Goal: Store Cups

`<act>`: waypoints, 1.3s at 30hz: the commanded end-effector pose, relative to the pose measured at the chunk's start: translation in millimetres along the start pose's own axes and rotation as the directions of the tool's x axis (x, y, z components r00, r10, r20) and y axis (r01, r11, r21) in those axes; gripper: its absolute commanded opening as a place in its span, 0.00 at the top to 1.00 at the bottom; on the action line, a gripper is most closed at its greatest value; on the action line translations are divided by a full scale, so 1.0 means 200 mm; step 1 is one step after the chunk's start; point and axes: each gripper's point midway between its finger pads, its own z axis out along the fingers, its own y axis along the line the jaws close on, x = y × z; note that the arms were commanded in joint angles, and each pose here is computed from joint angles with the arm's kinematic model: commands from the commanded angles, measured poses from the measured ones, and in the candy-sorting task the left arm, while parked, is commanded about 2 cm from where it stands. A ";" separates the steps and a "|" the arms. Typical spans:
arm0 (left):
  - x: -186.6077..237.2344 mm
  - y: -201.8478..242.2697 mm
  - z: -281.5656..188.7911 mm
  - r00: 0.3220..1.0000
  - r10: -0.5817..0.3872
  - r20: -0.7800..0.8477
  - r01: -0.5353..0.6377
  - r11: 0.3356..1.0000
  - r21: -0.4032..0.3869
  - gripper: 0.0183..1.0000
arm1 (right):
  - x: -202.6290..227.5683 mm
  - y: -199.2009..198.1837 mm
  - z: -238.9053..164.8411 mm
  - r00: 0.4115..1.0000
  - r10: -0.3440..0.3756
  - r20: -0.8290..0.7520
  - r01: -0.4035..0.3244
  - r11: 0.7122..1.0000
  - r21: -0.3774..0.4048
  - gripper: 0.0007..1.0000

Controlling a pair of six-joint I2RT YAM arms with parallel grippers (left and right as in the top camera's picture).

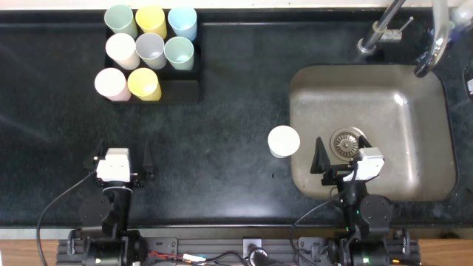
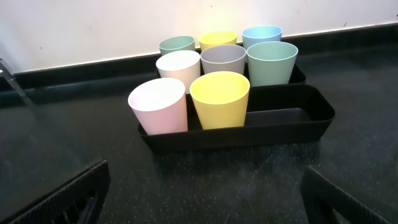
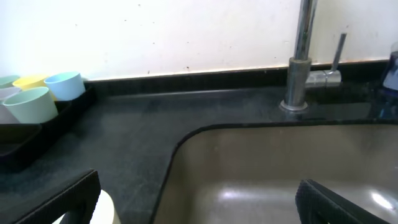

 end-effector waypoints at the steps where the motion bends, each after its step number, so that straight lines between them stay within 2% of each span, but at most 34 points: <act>1: -0.01 -0.02 -0.01 1.000 0.016 0.011 -0.016 1.000 0.022 0.00 | -0.19 0.04 -0.05 0.996 -0.016 0.087 0.017 1.000 -0.021 0.00; 4: -0.01 -0.02 -0.01 1.000 0.016 0.011 -0.016 1.000 0.022 0.00 | -0.47 0.09 -0.14 0.986 -0.043 0.158 0.047 0.999 -0.024 0.00; 7: -0.01 -0.02 -0.01 1.000 0.016 0.011 -0.016 1.000 0.022 0.00 | -0.70 0.12 -0.19 0.992 -0.041 0.121 0.043 0.999 -0.012 0.01; 9: -0.01 -0.02 -0.01 1.000 0.016 0.011 -0.016 1.000 0.022 0.00 | -0.82 0.12 -0.19 0.998 -0.049 0.035 0.049 0.999 0.016 0.00; 12: -0.01 -0.02 -0.01 1.000 0.016 0.011 -0.016 1.000 0.022 0.00 | -0.87 0.11 -0.12 0.972 -0.062 -0.225 0.075 0.996 0.049 0.00; 14: -0.01 -0.02 -0.01 1.000 0.016 0.011 -0.016 1.000 0.022 0.00 | -0.84 0.11 -0.08 0.907 -0.058 -0.417 0.088 0.995 0.054 0.00; 17: -0.01 -0.02 -0.01 1.000 0.016 0.011 -0.016 1.000 0.022 0.00 | -0.71 0.11 -0.02 0.736 -0.031 -0.677 0.094 0.994 0.056 0.00; 20: -0.01 -0.02 -0.01 1.000 0.016 0.011 -0.016 1.000 0.022 0.00 | -0.59 0.12 0.03 0.553 -0.030 -0.833 0.109 0.993 0.036 0.01; 24: -0.01 -0.02 -0.01 1.000 0.016 0.011 -0.016 1.000 0.022 0.00 | -0.43 0.14 0.12 0.383 -0.044 -0.923 0.120 0.993 0.003 0.00; 28: -0.01 -0.02 -0.01 1.000 0.016 0.011 -0.016 1.000 0.022 0.00 | -0.29 0.17 0.18 0.258 -0.155 -0.954 0.144 0.982 -0.121 0.00; 31: -0.01 -0.02 -0.01 1.000 0.016 0.010 -0.016 1.000 0.022 0.00 | -0.21 0.21 0.21 0.190 -0.230 -0.954 0.141 0.968 -0.206 0.00; 34: -0.01 -0.02 -0.01 1.000 0.016 0.011 -0.016 1.000 0.022 0.00 | -0.15 0.28 0.21 0.134 -0.355 -0.925 0.111 0.933 -0.342 0.00; 39: -0.01 -0.02 -0.01 1.000 0.016 0.011 -0.016 1.000 0.022 0.00 | -0.03 0.32 0.22 0.025 -0.436 -0.899 0.097 0.897 -0.432 0.00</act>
